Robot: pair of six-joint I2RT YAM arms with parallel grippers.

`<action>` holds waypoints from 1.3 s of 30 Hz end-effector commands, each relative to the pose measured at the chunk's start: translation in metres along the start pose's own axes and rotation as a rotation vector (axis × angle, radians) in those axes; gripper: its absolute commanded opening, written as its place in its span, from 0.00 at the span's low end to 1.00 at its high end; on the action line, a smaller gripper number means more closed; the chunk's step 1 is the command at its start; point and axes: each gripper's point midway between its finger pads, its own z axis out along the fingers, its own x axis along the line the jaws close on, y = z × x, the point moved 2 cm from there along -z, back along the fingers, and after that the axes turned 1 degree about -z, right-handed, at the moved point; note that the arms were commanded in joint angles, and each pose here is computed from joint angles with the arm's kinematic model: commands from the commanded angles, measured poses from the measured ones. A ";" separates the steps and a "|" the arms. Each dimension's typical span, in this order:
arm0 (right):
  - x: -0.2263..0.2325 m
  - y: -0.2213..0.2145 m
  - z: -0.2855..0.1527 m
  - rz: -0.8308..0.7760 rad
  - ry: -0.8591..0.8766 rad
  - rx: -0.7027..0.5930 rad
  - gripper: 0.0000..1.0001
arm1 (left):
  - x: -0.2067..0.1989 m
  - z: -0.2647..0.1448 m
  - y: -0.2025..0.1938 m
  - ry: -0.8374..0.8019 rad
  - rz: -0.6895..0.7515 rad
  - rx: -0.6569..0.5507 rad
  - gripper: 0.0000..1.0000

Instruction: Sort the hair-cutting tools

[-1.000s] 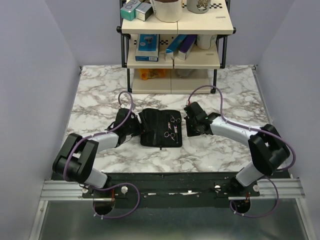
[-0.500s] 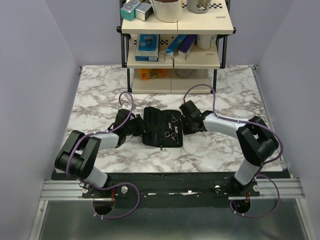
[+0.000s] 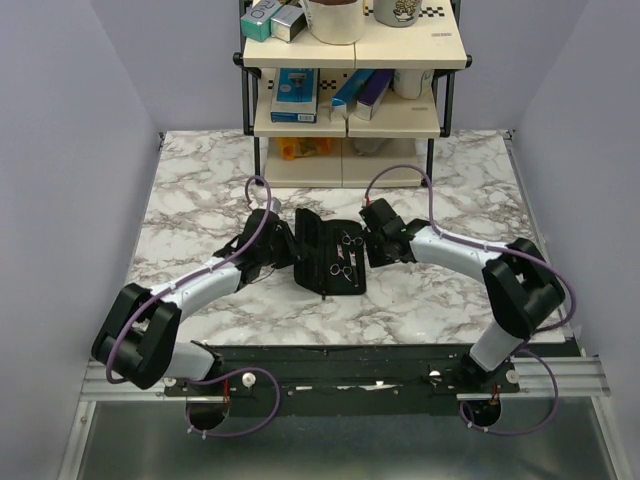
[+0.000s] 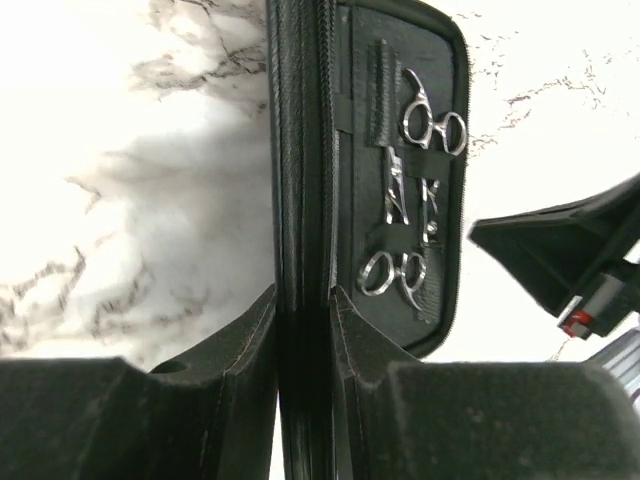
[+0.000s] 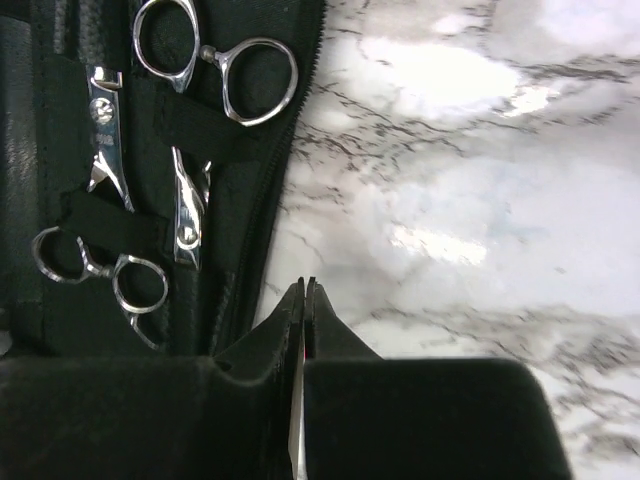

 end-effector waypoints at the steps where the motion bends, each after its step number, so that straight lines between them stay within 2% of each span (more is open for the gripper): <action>1: 0.004 0.019 -0.046 -0.045 -0.031 -0.085 0.10 | 0.011 -0.016 -0.012 0.187 -0.017 -0.008 0.32; 4: 0.033 0.020 -0.064 -0.048 0.075 -0.091 0.11 | 0.010 -0.019 -0.015 0.233 -0.009 -0.026 0.32; 10: 0.084 0.006 -0.070 -0.032 0.272 -0.052 0.11 | 0.009 -0.018 -0.024 0.259 -0.034 -0.044 0.33; 16: 0.108 -0.004 -0.056 -0.034 0.343 0.000 0.01 | 0.009 -0.023 -0.028 0.269 -0.045 -0.072 0.31; 23: 0.123 -0.010 -0.040 -0.050 0.359 0.041 0.01 | 0.009 -0.027 -0.028 0.276 -0.041 -0.081 0.25; 39: 0.137 -0.022 -0.012 -0.067 0.389 0.110 0.01 | -0.012 -0.015 -0.029 0.278 0.020 -0.041 0.25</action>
